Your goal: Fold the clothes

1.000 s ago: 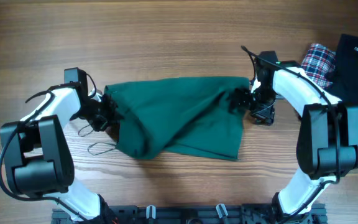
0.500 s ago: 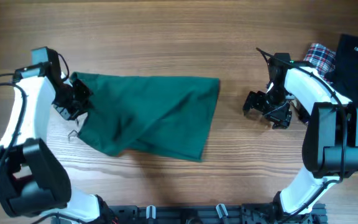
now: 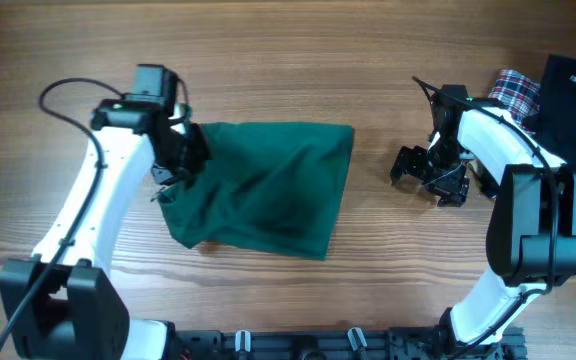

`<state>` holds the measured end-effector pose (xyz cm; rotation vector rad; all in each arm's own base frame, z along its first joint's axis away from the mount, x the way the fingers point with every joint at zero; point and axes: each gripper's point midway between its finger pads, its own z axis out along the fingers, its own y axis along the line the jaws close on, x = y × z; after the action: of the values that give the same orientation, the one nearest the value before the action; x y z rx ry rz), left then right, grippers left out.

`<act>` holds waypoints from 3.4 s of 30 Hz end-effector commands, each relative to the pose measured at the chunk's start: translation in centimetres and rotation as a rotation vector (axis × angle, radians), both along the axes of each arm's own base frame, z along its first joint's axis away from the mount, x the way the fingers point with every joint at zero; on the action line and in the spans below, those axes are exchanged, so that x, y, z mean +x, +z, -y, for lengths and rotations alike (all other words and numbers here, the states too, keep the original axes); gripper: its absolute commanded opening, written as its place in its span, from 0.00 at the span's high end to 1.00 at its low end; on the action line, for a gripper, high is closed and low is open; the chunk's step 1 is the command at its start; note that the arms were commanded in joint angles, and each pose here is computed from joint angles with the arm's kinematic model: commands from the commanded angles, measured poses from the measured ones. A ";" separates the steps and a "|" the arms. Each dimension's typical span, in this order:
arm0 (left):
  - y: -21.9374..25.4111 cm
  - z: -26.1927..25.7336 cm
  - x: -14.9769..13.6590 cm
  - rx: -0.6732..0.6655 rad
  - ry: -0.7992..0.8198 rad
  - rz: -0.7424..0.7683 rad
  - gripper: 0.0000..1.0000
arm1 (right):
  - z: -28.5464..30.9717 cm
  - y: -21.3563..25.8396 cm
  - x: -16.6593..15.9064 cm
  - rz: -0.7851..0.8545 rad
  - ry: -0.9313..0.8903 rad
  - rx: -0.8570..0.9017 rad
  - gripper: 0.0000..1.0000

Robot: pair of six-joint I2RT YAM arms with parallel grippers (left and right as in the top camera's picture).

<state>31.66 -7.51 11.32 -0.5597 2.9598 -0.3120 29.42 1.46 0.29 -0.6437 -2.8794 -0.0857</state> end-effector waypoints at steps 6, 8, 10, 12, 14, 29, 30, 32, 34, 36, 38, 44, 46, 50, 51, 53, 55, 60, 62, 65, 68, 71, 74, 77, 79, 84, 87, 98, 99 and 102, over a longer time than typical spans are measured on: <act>3.7 5.0 1.1 0.099 -0.111 0.154 0.96 | -0.2 -0.1 0.4 0.004 0.017 0.011 0.00; 3.9 6.6 1.1 0.086 -0.147 0.179 0.96 | -0.6 -0.1 0.5 0.007 0.012 0.032 0.00; 4.2 8.3 1.2 0.062 -0.149 0.206 0.96 | -1.8 0.0 1.1 0.031 0.001 0.102 0.00; 4.6 9.9 1.6 0.039 -0.175 0.248 0.96 | -2.1 0.1 1.4 0.042 -0.001 0.116 0.00; 4.8 11.9 1.7 0.013 -0.198 0.280 0.96 | -2.1 0.1 1.4 0.042 0.004 0.117 0.00; -1.4 18.9 -0.1 -0.075 -0.342 0.138 0.83 | -2.4 0.2 1.2 0.038 0.022 0.139 0.00; -1.4 19.1 -0.4 -0.080 -0.350 0.135 0.69 | -2.4 0.2 1.2 0.038 0.021 0.143 0.00; -1.4 19.4 -0.9 -0.081 -0.366 0.127 0.59 | -2.4 0.2 1.2 0.039 0.022 0.143 0.00; -1.5 19.7 -1.5 -0.093 -0.378 0.105 0.58 | -2.5 0.2 1.2 0.039 0.021 0.146 0.00; -1.5 19.9 -2.3 -0.117 -0.393 0.071 0.55 | -2.5 0.2 1.2 0.039 0.020 0.146 0.00; -1.6 19.7 -2.8 -0.113 -0.414 0.053 0.55 | -2.5 0.2 1.2 0.039 0.020 0.147 0.00; -0.2 17.8 -2.4 -0.097 -0.402 0.070 0.55 | -2.9 1.1 2.1 0.088 0.019 0.170 0.00; 0.1 16.4 -1.4 -0.062 -0.367 0.093 0.54 | -2.9 3.0 3.2 0.155 0.026 0.170 0.00; -0.9 13.6 -1.0 -0.018 -0.300 0.039 0.36 | -3.2 9.3 5.5 0.360 0.054 0.181 0.00; -1.3 13.1 -0.9 -0.005 -0.287 0.030 0.28 | -3.5 10.4 5.6 0.393 0.064 0.200 0.00; -2.4 11.5 -0.3 0.024 -0.247 0.009 0.22 | -3.8 11.8 5.4 0.428 0.068 0.218 0.00; -3.1 9.8 0.5 0.032 -0.196 -0.015 0.17 | -3.8 11.9 5.1 0.421 0.068 0.217 0.00; -5.0 5.6 2.6 0.010 -0.151 -0.057 0.11 | -3.8 11.6 4.4 0.391 0.069 0.218 0.00; -5.8 5.6 3.0 -0.084 -0.160 -0.078 0.09 | -3.8 11.6 4.4 0.391 0.068 0.218 0.00; -6.6 5.3 3.3 -0.129 -0.153 -0.100 0.07 | -3.8 11.6 4.3 0.385 0.068 0.218 0.00; -6.8 7.2 3.2 -0.237 -0.215 -0.101 0.07 | -3.8 11.6 4.3 0.385 0.068 0.218 0.00; -8.1 7.9 2.6 -0.282 -0.214 -0.155 0.05 | -3.8 11.6 4.2 0.382 0.068 0.218 0.00; -9.3 8.2 1.8 -0.306 -0.209 -0.204 0.05 | -3.8 11.6 4.2 0.381 0.068 0.218 0.00; -10.0 8.0 1.1 -0.304 -0.205 -0.229 0.05 | -3.8 11.6 4.3 0.385 0.068 0.218 0.00; -10.3 8.0 0.8 -0.307 -0.204 -0.236 0.04 | -3.8 11.6 4.3 0.387 0.068 0.218 0.00; -10.7 9.1 0.5 -0.367 -0.242 -0.218 0.12 | -3.8 11.6 4.3 0.385 0.065 0.218 0.00; -11.4 9.8 -0.1 -0.362 -0.258 -0.243 0.62 | -3.8 11.6 4.3 0.386 0.064 0.218 0.00; -11.5 7.8 4.0 -0.371 -0.186 -0.110 0.96 | -3.8 11.6 4.3 0.387 0.077 0.217 0.00; -11.5 6.8 5.3 -0.365 -0.159 -0.068 0.96 | -3.8 11.6 4.3 0.386 0.076 0.217 0.00; -11.2 3.8 9.0 -0.351 -0.098 0.066 0.96 | -3.8 11.6 4.3 0.387 0.075 0.217 0.00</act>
<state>38.04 -14.65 0.70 -0.3254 2.9731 -0.9100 33.61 4.81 11.79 -0.5557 -3.1896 -0.5330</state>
